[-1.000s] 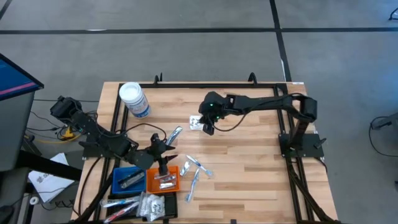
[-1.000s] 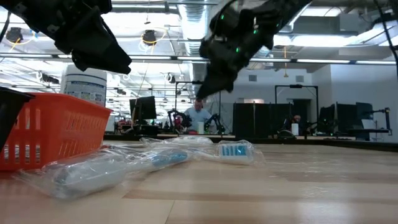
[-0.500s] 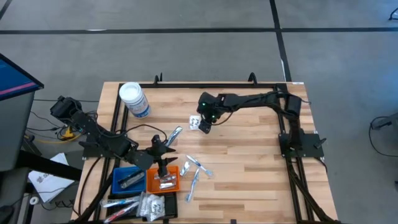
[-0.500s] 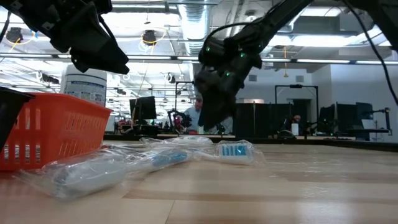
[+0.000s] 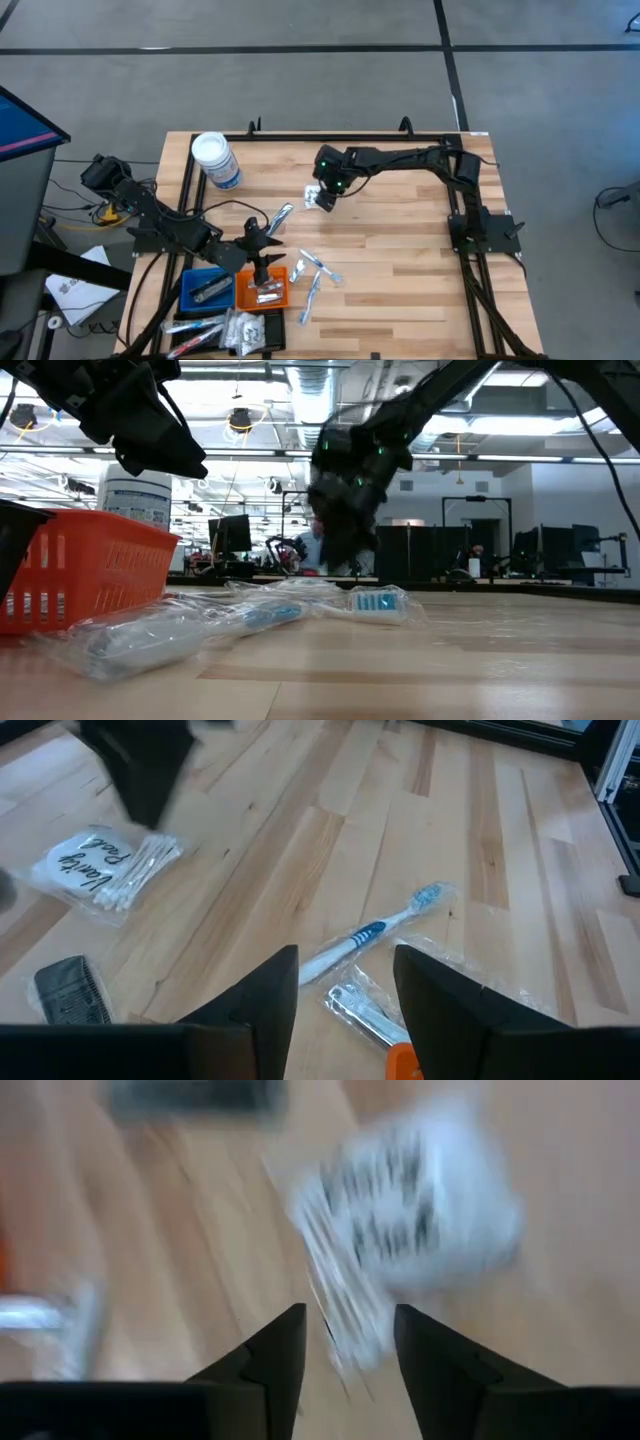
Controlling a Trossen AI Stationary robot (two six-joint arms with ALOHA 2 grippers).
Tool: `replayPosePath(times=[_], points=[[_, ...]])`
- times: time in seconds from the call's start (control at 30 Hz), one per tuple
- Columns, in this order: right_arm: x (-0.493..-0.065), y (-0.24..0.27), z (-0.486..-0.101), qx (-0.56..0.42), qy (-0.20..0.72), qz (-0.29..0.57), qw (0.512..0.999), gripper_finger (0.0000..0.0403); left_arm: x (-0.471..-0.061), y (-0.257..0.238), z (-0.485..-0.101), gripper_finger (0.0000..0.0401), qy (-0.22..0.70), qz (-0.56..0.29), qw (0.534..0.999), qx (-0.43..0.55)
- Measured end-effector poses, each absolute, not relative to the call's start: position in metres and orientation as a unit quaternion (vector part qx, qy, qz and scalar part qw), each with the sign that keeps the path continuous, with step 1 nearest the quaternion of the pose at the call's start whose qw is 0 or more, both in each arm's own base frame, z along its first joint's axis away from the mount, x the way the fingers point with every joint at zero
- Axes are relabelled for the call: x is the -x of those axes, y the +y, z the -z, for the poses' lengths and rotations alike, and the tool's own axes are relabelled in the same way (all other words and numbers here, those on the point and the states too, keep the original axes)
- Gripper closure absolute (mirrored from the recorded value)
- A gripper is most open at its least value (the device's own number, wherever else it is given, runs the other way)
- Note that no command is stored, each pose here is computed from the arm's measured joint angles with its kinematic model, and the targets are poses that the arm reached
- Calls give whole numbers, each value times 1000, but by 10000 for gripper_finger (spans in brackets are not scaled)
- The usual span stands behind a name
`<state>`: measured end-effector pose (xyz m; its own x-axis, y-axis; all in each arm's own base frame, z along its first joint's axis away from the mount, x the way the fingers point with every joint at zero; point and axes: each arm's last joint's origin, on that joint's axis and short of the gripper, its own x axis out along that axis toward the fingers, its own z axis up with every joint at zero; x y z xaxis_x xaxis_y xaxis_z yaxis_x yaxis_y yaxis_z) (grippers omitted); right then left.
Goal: Pick & Place Travel size toiletries
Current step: Put the cotton pack into the right black basket
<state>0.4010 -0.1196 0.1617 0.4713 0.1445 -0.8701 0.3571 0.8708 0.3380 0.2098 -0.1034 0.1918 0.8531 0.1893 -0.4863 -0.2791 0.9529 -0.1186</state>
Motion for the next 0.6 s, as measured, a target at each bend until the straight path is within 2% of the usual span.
replayPosePath(times=[0.1, 0.3, 0.6], points=[[-402, -117, -179, -238, 484, 77, 838, 270, -210, -103, -192, 241, 243, -121, 958, 93], [-402, -116, -177, -228, 489, 96, 837, 284, -210, -104, -192, 244, 246, -110, 958, 96], [-396, -136, -148, -261, 525, 147, 797, 274, -209, -108, -193, 247, 243, -96, 960, 104]])
